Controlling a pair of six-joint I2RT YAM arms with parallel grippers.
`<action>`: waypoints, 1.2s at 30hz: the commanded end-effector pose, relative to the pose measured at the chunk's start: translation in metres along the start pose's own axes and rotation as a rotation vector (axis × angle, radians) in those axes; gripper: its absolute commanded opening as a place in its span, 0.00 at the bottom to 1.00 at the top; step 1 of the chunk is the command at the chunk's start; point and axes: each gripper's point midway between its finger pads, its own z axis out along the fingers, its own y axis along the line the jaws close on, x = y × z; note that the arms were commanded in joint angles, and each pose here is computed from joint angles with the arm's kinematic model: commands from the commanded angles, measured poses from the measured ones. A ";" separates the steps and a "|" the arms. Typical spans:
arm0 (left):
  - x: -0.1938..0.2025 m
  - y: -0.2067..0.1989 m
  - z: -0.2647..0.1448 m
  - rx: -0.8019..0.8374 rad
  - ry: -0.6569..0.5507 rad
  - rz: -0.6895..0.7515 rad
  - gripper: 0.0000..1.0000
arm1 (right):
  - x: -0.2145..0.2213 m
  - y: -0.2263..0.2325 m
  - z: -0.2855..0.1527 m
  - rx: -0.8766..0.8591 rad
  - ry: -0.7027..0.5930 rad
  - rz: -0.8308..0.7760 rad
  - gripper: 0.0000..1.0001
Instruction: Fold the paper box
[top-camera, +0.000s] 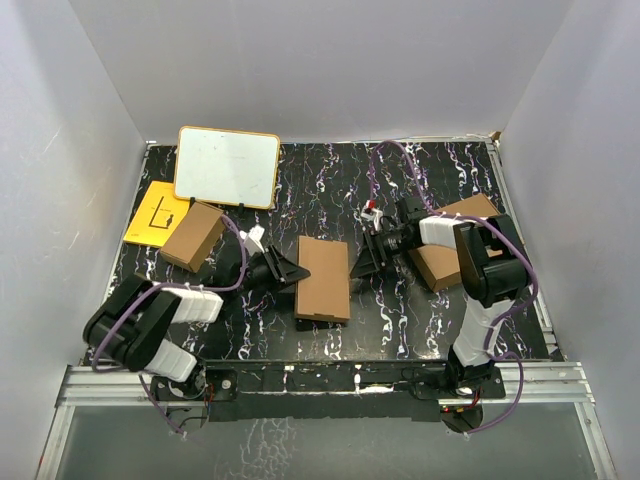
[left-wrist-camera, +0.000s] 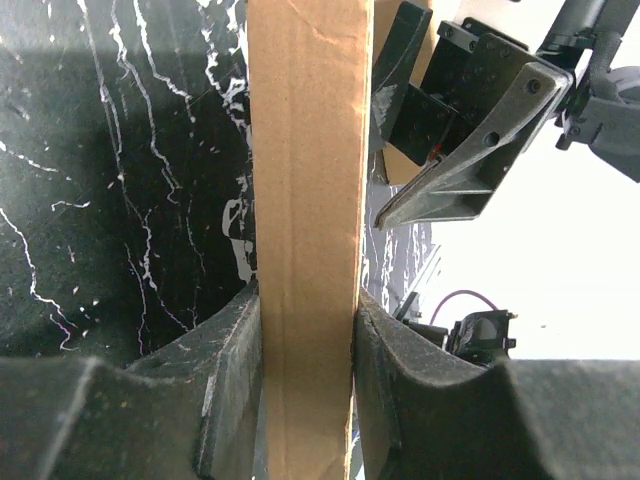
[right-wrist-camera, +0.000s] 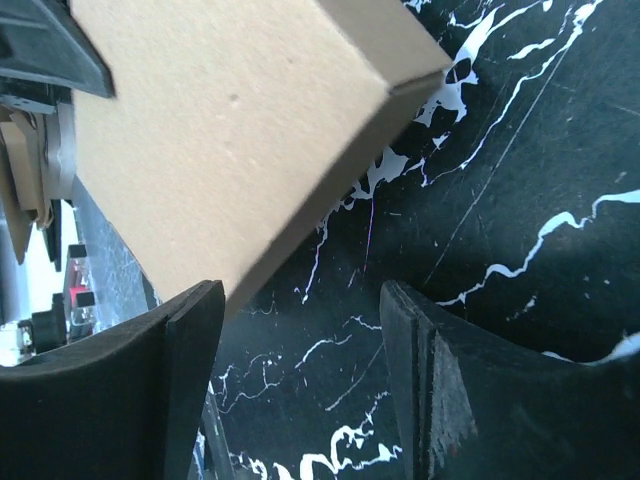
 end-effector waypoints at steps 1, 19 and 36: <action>-0.018 -0.021 -0.011 -0.026 -0.051 0.125 0.09 | -0.021 0.019 -0.024 -0.044 -0.041 -0.197 0.69; -0.059 -0.041 -0.051 -0.273 -0.073 0.296 0.03 | -0.032 0.040 -0.058 -0.131 -0.114 -0.345 0.70; -0.090 -0.051 -0.071 -0.456 -0.060 0.419 0.03 | -0.030 0.035 -0.058 -0.129 -0.109 -0.329 0.70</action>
